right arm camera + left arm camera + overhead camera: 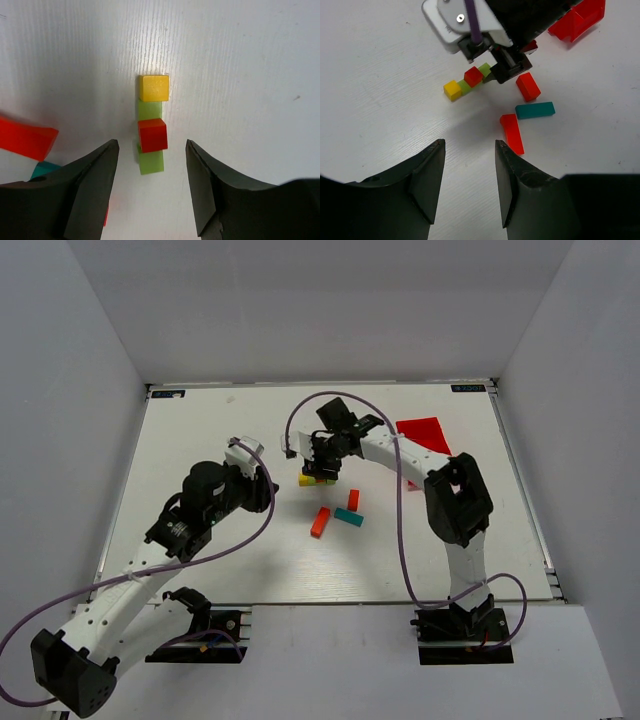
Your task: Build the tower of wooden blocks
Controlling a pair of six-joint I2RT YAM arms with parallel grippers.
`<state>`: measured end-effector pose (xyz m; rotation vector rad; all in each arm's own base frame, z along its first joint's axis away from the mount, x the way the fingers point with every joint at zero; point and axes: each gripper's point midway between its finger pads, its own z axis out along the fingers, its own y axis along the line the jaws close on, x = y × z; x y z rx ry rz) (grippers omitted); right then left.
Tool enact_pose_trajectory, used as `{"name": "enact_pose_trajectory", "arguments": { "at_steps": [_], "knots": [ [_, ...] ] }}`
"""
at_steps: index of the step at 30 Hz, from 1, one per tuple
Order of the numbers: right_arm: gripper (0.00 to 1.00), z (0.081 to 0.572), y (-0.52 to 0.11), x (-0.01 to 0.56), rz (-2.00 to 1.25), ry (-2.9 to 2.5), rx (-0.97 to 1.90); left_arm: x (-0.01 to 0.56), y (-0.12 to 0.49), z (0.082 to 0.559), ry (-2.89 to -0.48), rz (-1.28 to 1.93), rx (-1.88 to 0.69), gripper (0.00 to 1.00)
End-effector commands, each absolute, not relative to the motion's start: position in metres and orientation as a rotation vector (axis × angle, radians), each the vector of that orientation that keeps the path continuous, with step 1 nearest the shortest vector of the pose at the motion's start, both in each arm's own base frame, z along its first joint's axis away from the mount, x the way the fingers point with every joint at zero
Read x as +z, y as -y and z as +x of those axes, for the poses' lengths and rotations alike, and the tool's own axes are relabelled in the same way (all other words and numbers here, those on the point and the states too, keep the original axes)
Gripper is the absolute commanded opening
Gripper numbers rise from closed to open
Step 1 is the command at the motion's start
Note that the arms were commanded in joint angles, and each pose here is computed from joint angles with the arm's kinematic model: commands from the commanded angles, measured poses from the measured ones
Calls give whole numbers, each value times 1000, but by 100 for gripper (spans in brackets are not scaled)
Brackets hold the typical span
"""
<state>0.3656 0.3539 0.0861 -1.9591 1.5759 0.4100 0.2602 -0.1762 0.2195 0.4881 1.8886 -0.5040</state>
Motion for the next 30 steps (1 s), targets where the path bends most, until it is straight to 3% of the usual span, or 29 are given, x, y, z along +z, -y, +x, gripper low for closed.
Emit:
{"name": "enact_pose_trajectory", "arguments": {
  "at_steps": [1,6,7,9,11,12,13,16,19,26,30],
  "knots": [
    [62,360,-356,144,-1874,-1477,421,241,172,259,-1821,464,-505,55],
    [62,355,-337,164,-1817,-1488,351,250,173,254,-1764,478,-527,55],
    [59,355,-334,166,-1804,-1495,340,250,174,253,-1762,487,-538,55],
    [42,352,-322,169,-1789,-1513,303,246,176,251,-1770,496,-546,51],
    [22,350,-309,169,-1773,-1539,283,246,177,250,-1769,504,-556,38],
    [0,348,-303,164,-1770,-1561,269,248,179,250,-1755,519,-561,29],
    [0,348,-298,169,-1755,-1562,259,245,182,250,-1766,530,-571,12],
    [0,336,-275,154,-1727,-1620,261,237,184,252,-1787,549,-569,0],
    [0,343,-257,165,-1612,-1641,216,233,186,252,-1802,558,-576,0],
    [3,347,-237,166,-1465,-1739,251,217,190,257,-1858,583,-571,29],
    [0,352,-234,186,-1393,-1660,259,212,190,257,-1873,595,-563,40]
  ]
}}
